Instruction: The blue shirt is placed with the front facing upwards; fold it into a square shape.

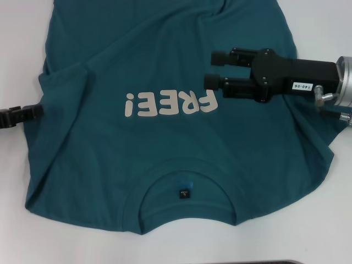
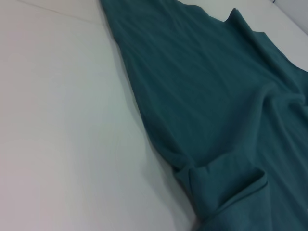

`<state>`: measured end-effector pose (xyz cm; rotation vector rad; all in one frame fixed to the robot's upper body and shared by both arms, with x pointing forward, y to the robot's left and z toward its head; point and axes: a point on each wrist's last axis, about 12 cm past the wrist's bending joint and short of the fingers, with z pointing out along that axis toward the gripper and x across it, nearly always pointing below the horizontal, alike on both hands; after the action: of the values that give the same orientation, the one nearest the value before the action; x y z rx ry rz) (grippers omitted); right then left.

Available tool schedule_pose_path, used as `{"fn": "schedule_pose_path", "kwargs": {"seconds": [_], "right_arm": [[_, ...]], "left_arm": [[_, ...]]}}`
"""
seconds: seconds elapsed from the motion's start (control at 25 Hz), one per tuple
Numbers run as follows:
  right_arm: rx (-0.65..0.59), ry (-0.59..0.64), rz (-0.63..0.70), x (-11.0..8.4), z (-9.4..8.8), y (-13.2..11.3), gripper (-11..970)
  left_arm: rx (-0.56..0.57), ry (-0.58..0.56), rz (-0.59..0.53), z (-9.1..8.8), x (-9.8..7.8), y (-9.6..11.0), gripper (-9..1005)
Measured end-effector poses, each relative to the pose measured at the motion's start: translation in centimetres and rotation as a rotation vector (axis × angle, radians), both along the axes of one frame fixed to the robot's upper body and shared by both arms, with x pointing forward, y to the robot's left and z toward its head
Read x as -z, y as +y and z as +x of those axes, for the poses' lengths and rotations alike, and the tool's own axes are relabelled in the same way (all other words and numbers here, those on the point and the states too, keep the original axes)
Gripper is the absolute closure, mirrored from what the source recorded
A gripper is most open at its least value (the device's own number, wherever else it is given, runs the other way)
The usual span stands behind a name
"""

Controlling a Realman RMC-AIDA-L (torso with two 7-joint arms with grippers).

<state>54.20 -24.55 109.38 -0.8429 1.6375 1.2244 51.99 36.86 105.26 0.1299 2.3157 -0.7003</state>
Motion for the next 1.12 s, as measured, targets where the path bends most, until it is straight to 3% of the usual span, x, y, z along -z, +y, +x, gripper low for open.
{"fn": "schedule_pose_path", "kwargs": {"seconds": [0.72, 1.12], "right_arm": [[0.000, 0.000, 0.000, 0.00, -0.01, 0.00, 199], [0.001, -0.001, 0.002, -0.02, 0.00, 0.00, 198]], "left_arm": [[-0.007, 0.038, 0.017, -0.16, 0.49, 0.00, 354], [-0.017, 0.055, 0.025, 0.10, 0.49, -0.15, 781]]}}
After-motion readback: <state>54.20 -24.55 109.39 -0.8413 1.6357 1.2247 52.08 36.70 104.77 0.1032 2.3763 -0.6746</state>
